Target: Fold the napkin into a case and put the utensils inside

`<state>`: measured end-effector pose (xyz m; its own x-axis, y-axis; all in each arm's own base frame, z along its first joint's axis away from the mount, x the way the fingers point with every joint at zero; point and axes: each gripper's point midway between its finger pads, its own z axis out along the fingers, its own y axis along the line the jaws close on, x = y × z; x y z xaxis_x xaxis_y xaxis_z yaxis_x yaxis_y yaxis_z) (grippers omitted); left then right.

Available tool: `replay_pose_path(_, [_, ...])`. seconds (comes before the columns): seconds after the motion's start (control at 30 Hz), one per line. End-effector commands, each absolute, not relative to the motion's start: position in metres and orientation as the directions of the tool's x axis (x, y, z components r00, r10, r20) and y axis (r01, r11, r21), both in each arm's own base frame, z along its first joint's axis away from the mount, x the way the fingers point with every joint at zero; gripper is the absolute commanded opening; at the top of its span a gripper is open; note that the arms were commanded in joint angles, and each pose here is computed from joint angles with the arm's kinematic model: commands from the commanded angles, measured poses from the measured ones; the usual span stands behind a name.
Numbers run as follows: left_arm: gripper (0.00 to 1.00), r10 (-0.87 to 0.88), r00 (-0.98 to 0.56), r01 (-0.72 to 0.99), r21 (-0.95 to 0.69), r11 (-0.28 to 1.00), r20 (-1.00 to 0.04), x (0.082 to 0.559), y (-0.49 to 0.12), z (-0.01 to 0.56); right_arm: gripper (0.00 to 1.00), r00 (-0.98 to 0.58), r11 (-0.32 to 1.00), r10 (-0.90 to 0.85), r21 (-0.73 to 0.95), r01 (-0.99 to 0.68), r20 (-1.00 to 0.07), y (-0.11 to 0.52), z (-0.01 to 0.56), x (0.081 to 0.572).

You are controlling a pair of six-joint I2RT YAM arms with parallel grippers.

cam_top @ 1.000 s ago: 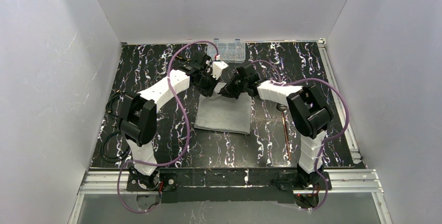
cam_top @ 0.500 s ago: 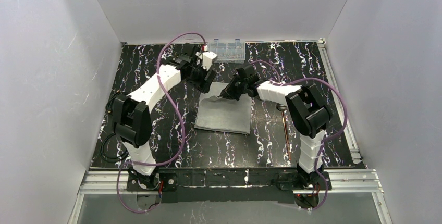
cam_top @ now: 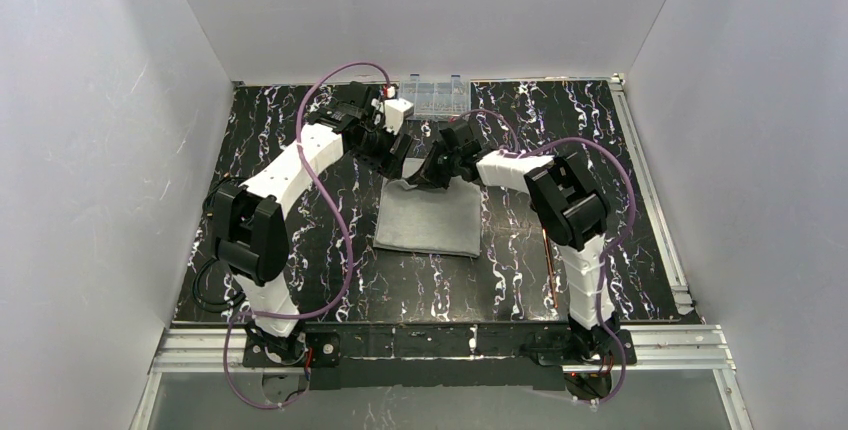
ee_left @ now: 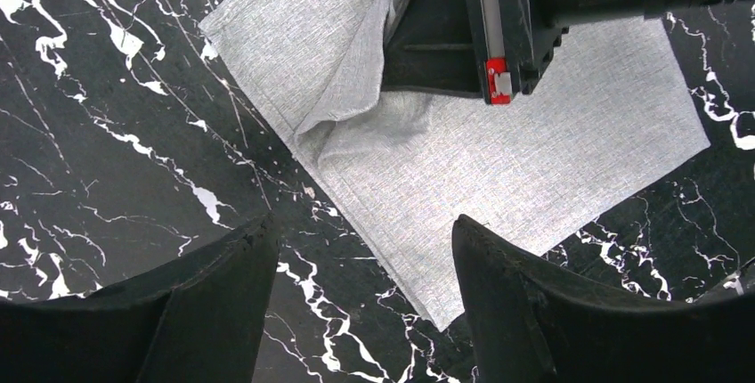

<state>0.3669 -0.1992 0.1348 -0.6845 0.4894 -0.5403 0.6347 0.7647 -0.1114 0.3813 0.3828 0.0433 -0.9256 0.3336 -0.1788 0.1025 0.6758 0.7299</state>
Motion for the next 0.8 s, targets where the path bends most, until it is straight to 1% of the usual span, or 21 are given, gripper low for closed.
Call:
replay_pose_path(0.0, [0.68,0.473,-0.699,0.640,-0.175,0.748,-0.536,0.360,-0.209,0.132,0.01,-0.914,0.638,0.323,0.770,0.019,-0.244,0.386,0.069,0.374])
replay_pose_path(0.2, [0.62,0.477,-0.720,0.639,-0.215,0.738,-0.504,0.363,-0.218,0.117,0.01,-0.913,0.663,0.303,0.749,-0.005,-0.274,0.373,0.066,0.362])
replay_pose_path(0.3, [0.61,0.487,-0.719,0.643,-0.209,0.737,-0.495,0.364,-0.219,0.107,0.01,-0.907,0.666,0.299,0.745,-0.023,-0.296,0.369,0.068,0.359])
replay_pose_path(0.43, [0.60,0.522,-0.695,0.663,-0.160,0.732,-0.494,0.373,-0.215,0.095,0.01,-0.906,0.655,0.299,0.755,-0.032,-0.298,0.372,0.072,0.360])
replay_pose_path(0.5, [0.61,0.553,-0.664,0.704,-0.170,0.690,-0.504,0.372,-0.220,0.092,0.01,-0.904,0.650,0.304,0.759,-0.033,-0.300,0.373,0.073,0.362])
replay_pose_path(0.6, [0.60,0.632,-0.619,0.770,-0.200,0.606,-0.467,0.361,-0.221,0.082,0.01,-0.907,0.651,0.301,0.758,-0.029,-0.293,0.374,0.072,0.363])
replay_pose_path(0.67, [0.58,0.665,-0.597,0.788,-0.173,0.591,-0.448,0.363,-0.215,0.073,0.01,-0.909,0.651,0.302,0.758,-0.024,-0.288,0.375,0.070,0.363])
replay_pose_path(0.77, [0.58,0.692,-0.560,0.807,-0.109,0.581,-0.456,0.371,-0.209,0.066,0.01,-0.910,0.652,0.305,0.758,-0.014,-0.280,0.374,0.067,0.361])
